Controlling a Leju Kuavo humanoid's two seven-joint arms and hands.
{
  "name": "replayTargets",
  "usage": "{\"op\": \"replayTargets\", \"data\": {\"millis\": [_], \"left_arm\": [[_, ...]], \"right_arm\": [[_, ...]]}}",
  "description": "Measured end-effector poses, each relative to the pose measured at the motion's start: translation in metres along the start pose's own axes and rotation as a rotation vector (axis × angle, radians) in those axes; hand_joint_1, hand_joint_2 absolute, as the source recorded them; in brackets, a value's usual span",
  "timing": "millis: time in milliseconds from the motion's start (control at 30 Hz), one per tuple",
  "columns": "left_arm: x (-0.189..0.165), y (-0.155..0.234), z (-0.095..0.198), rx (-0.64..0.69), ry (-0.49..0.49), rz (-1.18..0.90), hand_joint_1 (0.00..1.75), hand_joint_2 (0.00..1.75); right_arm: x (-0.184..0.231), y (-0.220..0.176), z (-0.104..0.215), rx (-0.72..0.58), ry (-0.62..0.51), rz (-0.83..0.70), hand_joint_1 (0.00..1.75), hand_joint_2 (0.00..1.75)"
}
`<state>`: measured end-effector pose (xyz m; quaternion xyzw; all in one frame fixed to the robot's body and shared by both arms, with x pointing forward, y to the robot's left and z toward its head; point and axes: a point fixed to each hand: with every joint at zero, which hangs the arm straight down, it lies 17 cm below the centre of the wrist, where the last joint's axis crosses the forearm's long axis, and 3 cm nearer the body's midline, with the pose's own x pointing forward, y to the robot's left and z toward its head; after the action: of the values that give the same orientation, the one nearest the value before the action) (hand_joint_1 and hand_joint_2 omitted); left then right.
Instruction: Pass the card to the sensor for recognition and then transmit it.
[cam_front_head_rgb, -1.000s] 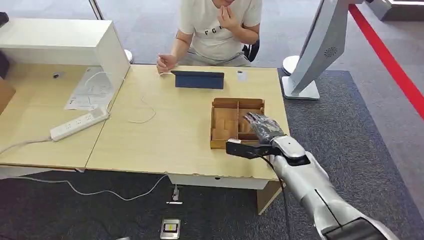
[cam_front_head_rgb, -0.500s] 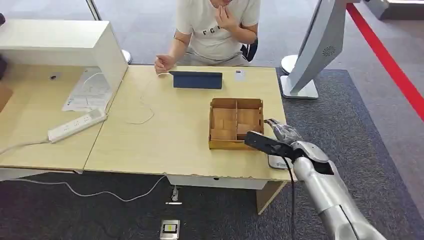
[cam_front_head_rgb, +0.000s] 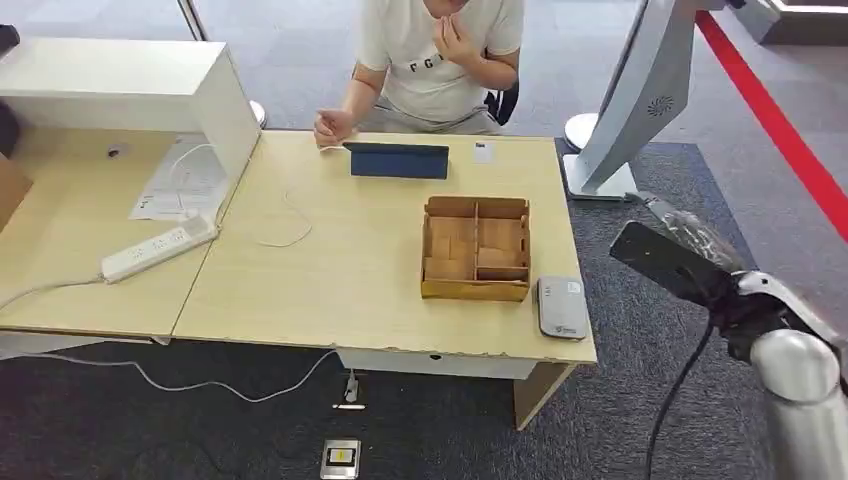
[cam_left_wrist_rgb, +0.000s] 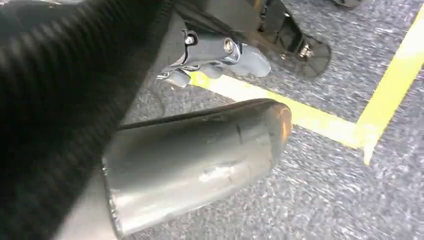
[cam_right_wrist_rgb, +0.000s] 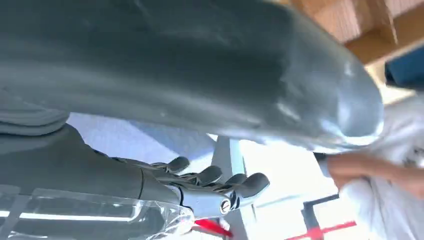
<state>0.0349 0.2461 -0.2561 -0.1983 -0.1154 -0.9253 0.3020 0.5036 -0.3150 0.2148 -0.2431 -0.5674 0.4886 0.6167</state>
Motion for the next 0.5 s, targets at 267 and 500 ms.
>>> {"op": "replayTargets", "data": {"millis": [267, 500], "left_arm": [[0.006, -0.003, -0.002, -0.015, -0.008, 0.04, 0.0, 0.0], [0.011, 0.006, -0.005, 0.009, -0.017, 0.033, 0.0, 0.0]], "right_arm": [[0.002, -0.03, 0.041, -0.063, -0.045, 0.102, 0.0, 0.0], [0.011, -0.015, 0.063, -0.06, -0.104, 0.113, 0.0, 0.0]]}}
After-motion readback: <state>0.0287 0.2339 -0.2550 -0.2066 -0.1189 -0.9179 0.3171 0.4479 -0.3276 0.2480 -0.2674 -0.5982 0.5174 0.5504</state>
